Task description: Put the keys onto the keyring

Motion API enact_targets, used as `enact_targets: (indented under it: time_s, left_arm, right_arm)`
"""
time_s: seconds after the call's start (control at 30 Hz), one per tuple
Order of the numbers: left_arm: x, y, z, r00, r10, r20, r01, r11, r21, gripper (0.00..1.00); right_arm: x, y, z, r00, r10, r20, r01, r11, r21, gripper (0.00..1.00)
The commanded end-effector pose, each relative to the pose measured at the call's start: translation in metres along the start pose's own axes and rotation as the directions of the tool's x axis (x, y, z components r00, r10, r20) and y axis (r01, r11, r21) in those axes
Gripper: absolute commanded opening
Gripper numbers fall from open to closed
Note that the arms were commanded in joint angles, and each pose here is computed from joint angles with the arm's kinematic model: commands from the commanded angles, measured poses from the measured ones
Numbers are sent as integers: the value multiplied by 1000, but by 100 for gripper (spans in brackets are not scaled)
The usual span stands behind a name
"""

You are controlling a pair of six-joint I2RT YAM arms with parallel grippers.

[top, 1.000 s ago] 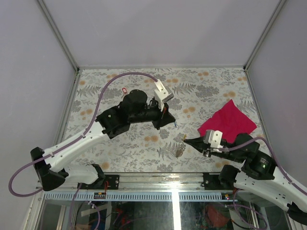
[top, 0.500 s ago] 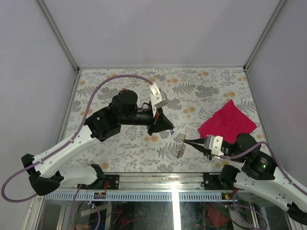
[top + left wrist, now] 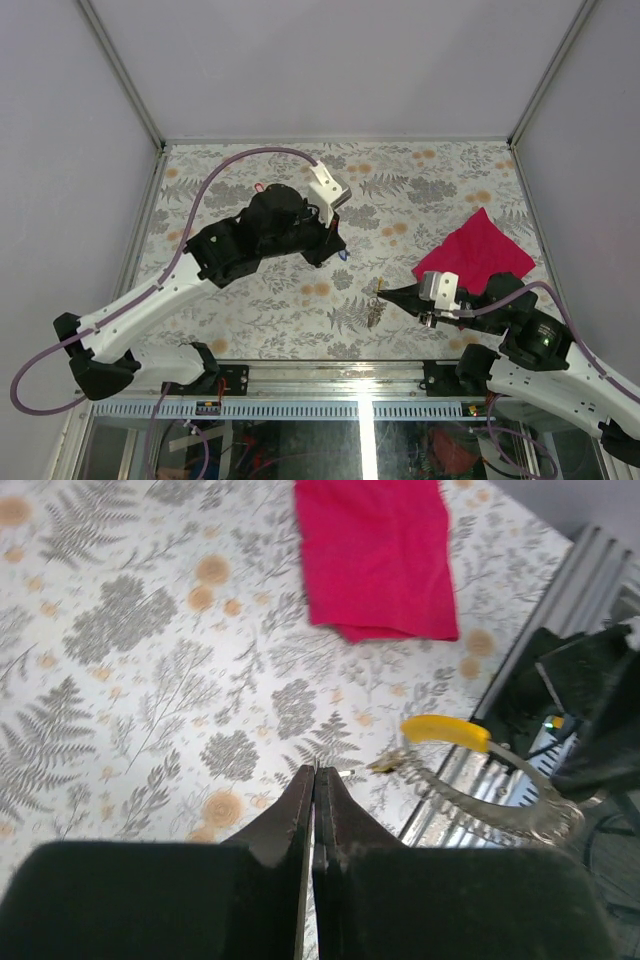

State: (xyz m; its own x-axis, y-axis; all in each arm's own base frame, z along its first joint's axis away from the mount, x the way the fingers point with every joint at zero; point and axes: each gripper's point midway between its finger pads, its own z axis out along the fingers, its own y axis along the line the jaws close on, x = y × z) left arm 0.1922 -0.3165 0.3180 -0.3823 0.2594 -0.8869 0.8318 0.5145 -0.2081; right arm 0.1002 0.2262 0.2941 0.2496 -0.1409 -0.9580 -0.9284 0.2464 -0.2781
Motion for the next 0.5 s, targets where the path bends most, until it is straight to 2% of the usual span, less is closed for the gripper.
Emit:
enact_targets:
  time_s: [0.0, 0.1, 0.3, 0.47]
  left_arm:
    - [7, 26, 1, 996, -69, -63, 57, 984, -169, 0]
    - [18, 37, 5, 989, -98, -106, 72, 971, -226, 0]
    - [47, 49, 15, 982, -86, -169, 56, 983, -173, 0]
    - [65, 81, 12, 959, -225, -173, 184, 957, -225, 0]
  right_arm:
    - [-30, -12, 1, 996, 5, 93, -9, 999, 45, 0]
    - [-27, -10, 2, 996, 17, 85, -20, 999, 38, 0]
    - [-24, -8, 4, 996, 32, 78, -35, 999, 30, 0]
    - [-22, -7, 4, 996, 47, 71, -49, 998, 28, 0]
